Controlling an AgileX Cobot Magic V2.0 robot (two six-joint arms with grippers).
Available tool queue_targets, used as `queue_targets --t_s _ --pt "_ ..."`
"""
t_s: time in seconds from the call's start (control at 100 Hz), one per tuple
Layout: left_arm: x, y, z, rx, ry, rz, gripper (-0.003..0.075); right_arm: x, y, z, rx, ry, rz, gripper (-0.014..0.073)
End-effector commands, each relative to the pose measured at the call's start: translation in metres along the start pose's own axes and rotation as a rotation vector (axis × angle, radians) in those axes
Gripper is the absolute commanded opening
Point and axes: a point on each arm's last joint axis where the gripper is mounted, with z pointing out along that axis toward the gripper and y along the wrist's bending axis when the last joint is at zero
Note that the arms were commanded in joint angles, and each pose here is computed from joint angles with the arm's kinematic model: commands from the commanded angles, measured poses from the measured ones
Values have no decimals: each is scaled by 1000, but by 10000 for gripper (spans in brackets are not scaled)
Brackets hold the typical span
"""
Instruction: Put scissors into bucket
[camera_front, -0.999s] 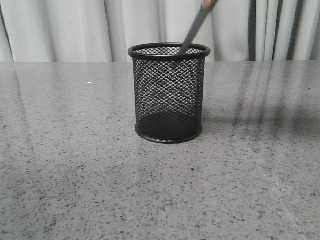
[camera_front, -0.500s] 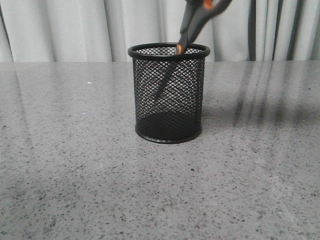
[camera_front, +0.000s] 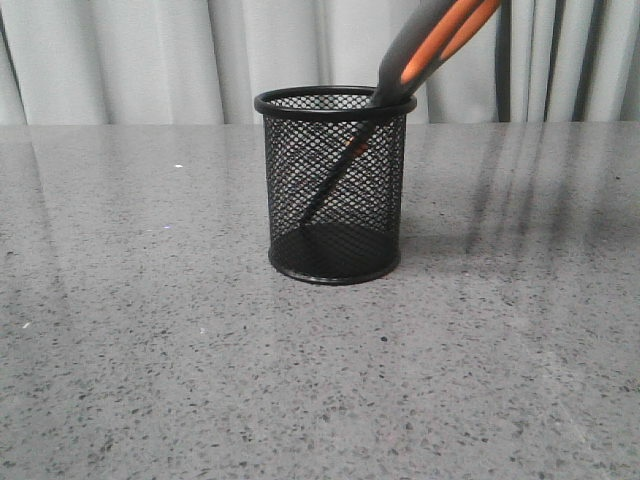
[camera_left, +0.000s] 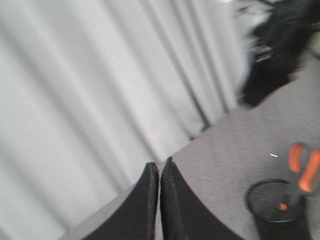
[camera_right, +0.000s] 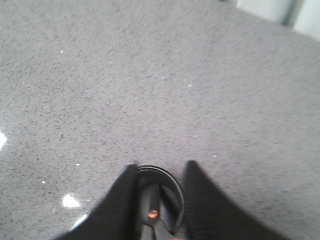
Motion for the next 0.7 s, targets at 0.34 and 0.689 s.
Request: queue_targets --t_s 0.34,0.689 --pt "135 -22 -38 -204 -69 -236 -20 138 5 -36 93 -634 -251 -49" --pt "160 -29 -39 -206 -45 -238 -20 230 -2 -19 123 -737 -300 -50"
